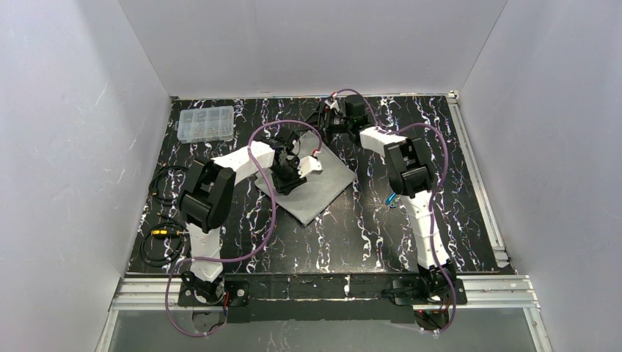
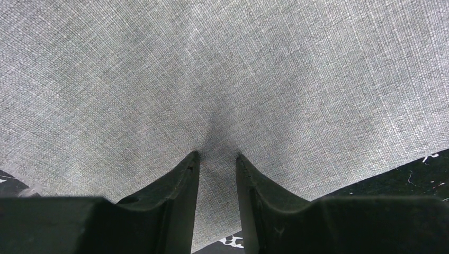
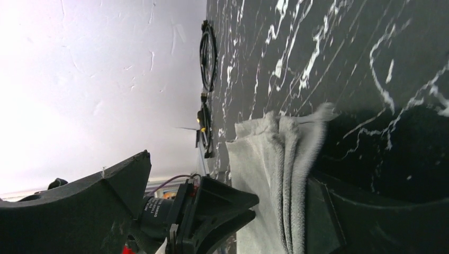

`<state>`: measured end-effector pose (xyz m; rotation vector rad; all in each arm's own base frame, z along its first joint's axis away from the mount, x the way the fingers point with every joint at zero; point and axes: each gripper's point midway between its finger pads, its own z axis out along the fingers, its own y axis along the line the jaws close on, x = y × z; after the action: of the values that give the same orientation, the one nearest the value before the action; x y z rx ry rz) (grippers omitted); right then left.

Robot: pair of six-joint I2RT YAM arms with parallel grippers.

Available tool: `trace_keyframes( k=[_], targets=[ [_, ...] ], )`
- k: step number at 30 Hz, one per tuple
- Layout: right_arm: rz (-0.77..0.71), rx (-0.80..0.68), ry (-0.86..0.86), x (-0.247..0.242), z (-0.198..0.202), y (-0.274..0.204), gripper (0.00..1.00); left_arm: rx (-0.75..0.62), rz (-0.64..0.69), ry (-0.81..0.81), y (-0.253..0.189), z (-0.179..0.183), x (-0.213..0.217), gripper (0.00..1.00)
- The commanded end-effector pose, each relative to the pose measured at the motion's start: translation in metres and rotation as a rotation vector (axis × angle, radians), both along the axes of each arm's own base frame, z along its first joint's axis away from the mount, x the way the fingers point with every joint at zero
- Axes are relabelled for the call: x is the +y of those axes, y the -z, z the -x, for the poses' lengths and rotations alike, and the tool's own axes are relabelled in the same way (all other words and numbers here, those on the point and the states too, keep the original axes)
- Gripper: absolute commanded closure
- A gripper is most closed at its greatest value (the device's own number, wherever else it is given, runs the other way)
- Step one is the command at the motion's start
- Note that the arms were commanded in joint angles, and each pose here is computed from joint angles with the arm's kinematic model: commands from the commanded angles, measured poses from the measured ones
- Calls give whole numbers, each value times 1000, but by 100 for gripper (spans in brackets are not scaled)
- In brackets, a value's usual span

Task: Fold the napkin into a case and place the utensils inside
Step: Smooth out the square-folded napkin at the center of the board.

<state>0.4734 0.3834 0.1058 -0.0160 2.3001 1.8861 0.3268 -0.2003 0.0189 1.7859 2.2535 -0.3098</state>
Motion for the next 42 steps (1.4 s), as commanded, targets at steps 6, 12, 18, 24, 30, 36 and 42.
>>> trace_keyframes(
  k=[6, 12, 18, 24, 30, 36, 42],
  targets=[
    [326, -300, 97, -38, -53, 18, 1, 37, -15, 25, 2, 8, -1, 71],
    [575, -415, 175, -72, -61, 12, 1, 6, 80, -96, -32, -20, -14, 69],
    [626, -536, 87, -59, -37, 5, 8, 47, 313, -354, -100, -68, -11, 68],
    [669, -585, 4, -33, -20, 25, 16, 84, 389, -538, -115, -97, 25, 66],
    [739, -658, 22, -23, -25, 30, 21, 109, 382, -592, -101, -97, 38, 64],
    [732, -704, 70, -20, -35, 25, 25, 123, 387, -590, -96, -92, 39, 64],
    [730, -685, 55, -18, -34, 36, 36, 123, 372, -578, -91, -88, 42, 65]
  ],
)
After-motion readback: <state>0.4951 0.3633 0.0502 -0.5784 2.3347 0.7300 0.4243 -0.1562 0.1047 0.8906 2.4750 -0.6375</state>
